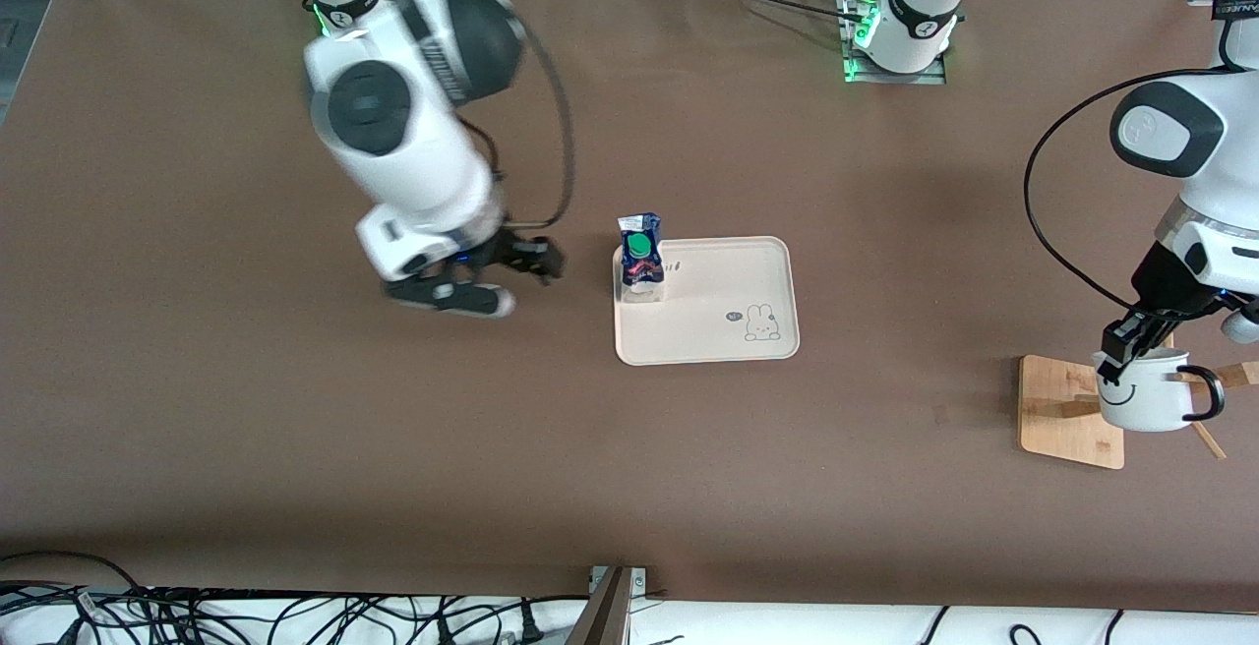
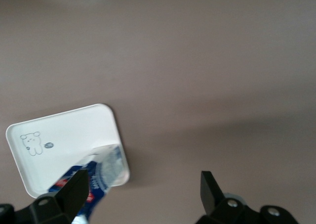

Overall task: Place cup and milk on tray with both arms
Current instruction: 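Withdraw the right gripper while the left gripper lifts the mug off the stand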

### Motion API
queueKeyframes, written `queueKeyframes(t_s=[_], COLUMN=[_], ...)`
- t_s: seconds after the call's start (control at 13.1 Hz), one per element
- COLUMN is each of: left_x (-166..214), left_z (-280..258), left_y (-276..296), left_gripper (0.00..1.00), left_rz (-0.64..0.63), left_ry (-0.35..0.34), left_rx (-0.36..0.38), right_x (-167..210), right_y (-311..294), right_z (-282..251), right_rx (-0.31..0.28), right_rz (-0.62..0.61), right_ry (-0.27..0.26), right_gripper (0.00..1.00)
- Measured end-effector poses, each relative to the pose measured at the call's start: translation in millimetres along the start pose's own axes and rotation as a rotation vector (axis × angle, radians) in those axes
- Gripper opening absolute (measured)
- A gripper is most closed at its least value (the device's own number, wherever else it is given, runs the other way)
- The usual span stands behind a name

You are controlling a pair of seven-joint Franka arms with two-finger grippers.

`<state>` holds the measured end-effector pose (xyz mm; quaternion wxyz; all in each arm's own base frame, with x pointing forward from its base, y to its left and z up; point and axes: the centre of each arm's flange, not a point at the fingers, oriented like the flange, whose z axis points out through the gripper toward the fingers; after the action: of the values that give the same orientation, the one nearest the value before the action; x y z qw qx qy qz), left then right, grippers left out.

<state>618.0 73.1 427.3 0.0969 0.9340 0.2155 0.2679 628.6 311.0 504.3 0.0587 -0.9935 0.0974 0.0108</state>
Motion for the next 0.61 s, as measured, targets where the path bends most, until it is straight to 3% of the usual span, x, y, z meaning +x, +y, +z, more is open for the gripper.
queueKeyframes(t_s=[0.23, 0.46, 0.61], left_x=[-11.4, -27.4, -36.8], left_z=[-15.1, -36.6, -55.2], left_y=[32.7, 74.7, 100.2], left_gripper=[0.08, 0.08, 0.08], left_rz=[0.088, 0.262, 0.329], left_ry=[-0.072, -0.146, -0.276], left_rx=[-0.027, -0.001, 0.021], right_x=[21.0, 8.7, -7.9], right_y=[76.2, 115.3, 138.0], right_z=[-51.6, -85.3, -96.2], right_rx=[0.016, 0.01, 0.014], right_rz=[-0.011, -0.034, -0.04], right_ry=[-0.043, -0.047, -0.057], right_gripper=[1.0, 1.0, 1.0])
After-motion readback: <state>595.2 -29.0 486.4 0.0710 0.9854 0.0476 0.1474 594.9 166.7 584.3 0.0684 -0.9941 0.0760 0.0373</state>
